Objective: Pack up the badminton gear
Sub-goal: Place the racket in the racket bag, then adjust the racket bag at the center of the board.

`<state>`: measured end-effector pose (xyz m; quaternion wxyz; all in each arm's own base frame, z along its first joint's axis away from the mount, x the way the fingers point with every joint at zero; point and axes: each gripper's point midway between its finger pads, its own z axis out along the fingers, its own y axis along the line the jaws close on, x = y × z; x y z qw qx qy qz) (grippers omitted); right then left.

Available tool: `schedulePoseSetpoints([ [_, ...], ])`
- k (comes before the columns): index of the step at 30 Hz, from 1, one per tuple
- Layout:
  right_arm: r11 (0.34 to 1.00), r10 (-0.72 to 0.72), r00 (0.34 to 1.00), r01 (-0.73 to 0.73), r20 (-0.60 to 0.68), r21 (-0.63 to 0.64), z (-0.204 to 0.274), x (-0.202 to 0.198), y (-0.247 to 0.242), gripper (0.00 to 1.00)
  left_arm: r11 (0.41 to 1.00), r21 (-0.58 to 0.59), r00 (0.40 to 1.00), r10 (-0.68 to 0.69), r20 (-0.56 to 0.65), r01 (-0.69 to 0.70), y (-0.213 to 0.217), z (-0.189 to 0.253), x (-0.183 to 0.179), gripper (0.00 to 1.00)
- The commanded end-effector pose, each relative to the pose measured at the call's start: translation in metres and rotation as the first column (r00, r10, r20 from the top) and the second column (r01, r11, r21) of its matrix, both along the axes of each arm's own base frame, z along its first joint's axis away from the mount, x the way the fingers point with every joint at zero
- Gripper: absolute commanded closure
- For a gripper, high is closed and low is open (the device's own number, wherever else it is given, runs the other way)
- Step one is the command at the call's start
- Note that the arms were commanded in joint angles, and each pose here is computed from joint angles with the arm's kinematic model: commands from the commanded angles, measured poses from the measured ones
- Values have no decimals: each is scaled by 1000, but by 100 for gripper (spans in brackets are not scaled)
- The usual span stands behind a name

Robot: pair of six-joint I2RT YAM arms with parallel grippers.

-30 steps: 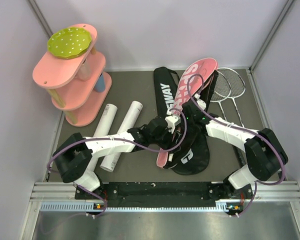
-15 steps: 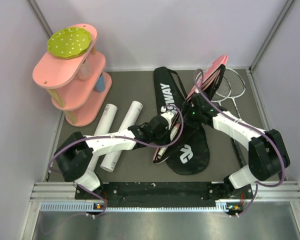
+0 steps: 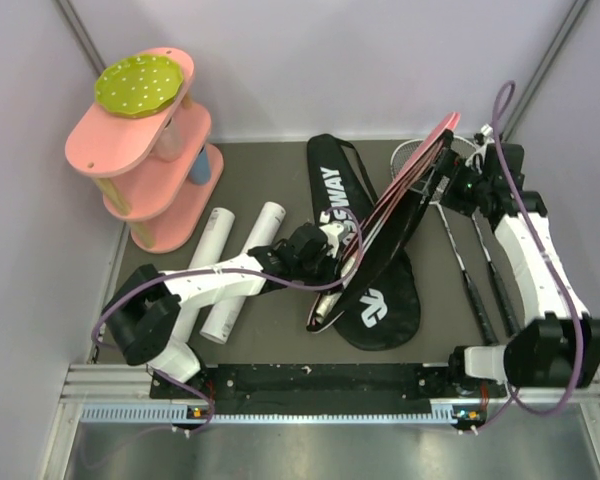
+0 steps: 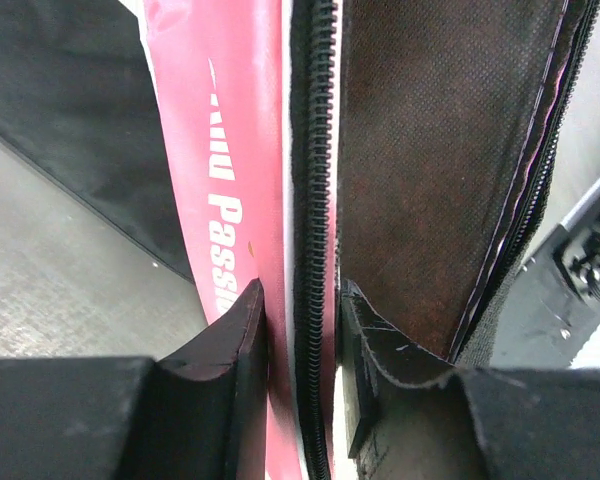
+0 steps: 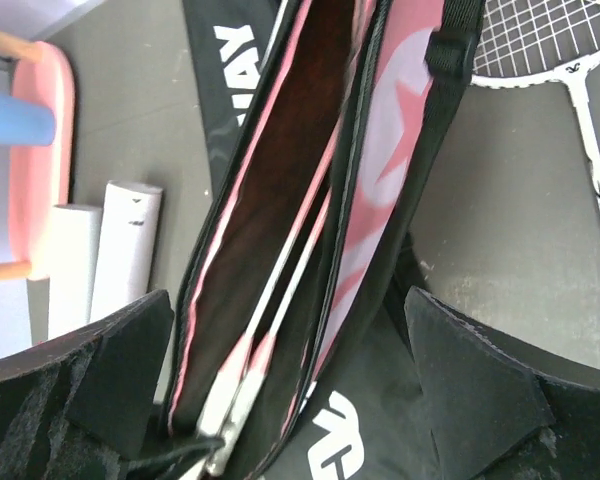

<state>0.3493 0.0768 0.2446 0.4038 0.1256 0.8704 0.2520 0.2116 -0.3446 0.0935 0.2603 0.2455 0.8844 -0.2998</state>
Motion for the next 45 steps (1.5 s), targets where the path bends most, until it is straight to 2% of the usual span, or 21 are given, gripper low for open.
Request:
schedulePoseSetpoints([
  [1, 1000, 6, 1000, -5, -23, 14, -15, 37, -6, 8, 979, -135, 988, -152, -8, 150, -16, 39, -26, 100],
  [6, 997, 23, 1000, -23, 7, 70, -28, 51, 3, 29, 977, -129, 985, -174, -16, 170, -13, 38, -31, 100],
  [7, 996, 26, 1000, -26, -8, 82, -36, 49, 5, 45, 975, -129, 983, -182, -12, 179, -13, 39, -32, 100],
  [9, 991, 27, 1000, -26, -8, 130, -35, 49, 10, 62, 970, -131, 978, -210, -14, 206, -13, 39, -35, 100],
  [10, 987, 35, 999, -31, -25, 159, -40, 44, 15, 85, 968, -120, 974, -225, -12, 222, -12, 39, -36, 100],
  [12, 979, 7, 998, 6, -61, 205, -43, 39, 18, 100, 958, -130, 967, -255, 8, 254, -14, 44, -38, 91],
  [13, 976, 4, 996, 14, -86, 216, -50, 34, 21, 100, 956, -127, 964, -263, 27, 264, -14, 47, -36, 71],
  [17, 968, -10, 990, 45, -139, 246, -61, 21, 25, 100, 932, -173, 947, -303, 107, 318, -29, 74, -27, 47],
  [21, 955, -62, 983, 109, -174, 275, -66, 10, 24, 100, 919, -207, 936, -303, 178, 336, -48, 102, -12, 29],
  [22, 953, -85, 980, 133, -182, 271, -69, 8, 21, 100, 918, -209, 935, -300, 192, 337, -52, 104, -8, 21],
  [23, 954, -72, 980, 121, -184, 274, -69, 3, 30, 100, 912, -226, 929, -292, 225, 342, -59, 116, -2, 18],
  [24, 946, -86, 979, 137, -183, 294, -64, 1, 31, 100, 908, -238, 925, -285, 252, 345, -64, 123, 4, 1],
  [27, 920, -117, 969, 188, -217, 345, -62, -7, 33, 100, 918, -189, 917, -291, 274, 348, -81, 125, 17, 2],
  [28, 911, -123, 965, 202, -233, 359, -65, -10, 34, 100, 933, -120, 910, -295, 292, 341, -88, 110, 23, 2],
  [29, 904, -128, 963, 212, -238, 372, -63, -11, 35, 100, 935, -104, 898, -288, 334, 339, -96, 122, 29, 2],
  [34, 852, -171, 943, 287, -286, 439, -59, -19, 37, 100, 948, 89, 855, -314, 413, 305, -116, 93, 40, 4],
  [40, 801, -187, 932, 328, -311, 500, -50, -25, 40, 100, 963, 154, 854, -266, 448, 220, -117, 75, 60, 17],
  [41, 797, -189, 934, 327, -304, 508, -46, -26, 40, 100, 965, 166, 855, -259, 449, 206, -116, 72, 62, 30],
  [43, 806, -200, 942, 315, -269, 502, -38, -22, 36, 100, 973, 191, 867, -201, 455, 125, -106, 68, 72, 50],
  [44, 838, -179, 959, 266, -220, 476, -35, -21, 35, 97, 974, 192, 868, -198, 456, 121, -103, 68, 73, 65],
  [45, 860, -147, 979, 196, -138, 471, -16, -13, 35, 89, 976, 181, 866, -191, 461, 119, -101, 75, 73, 75],
])
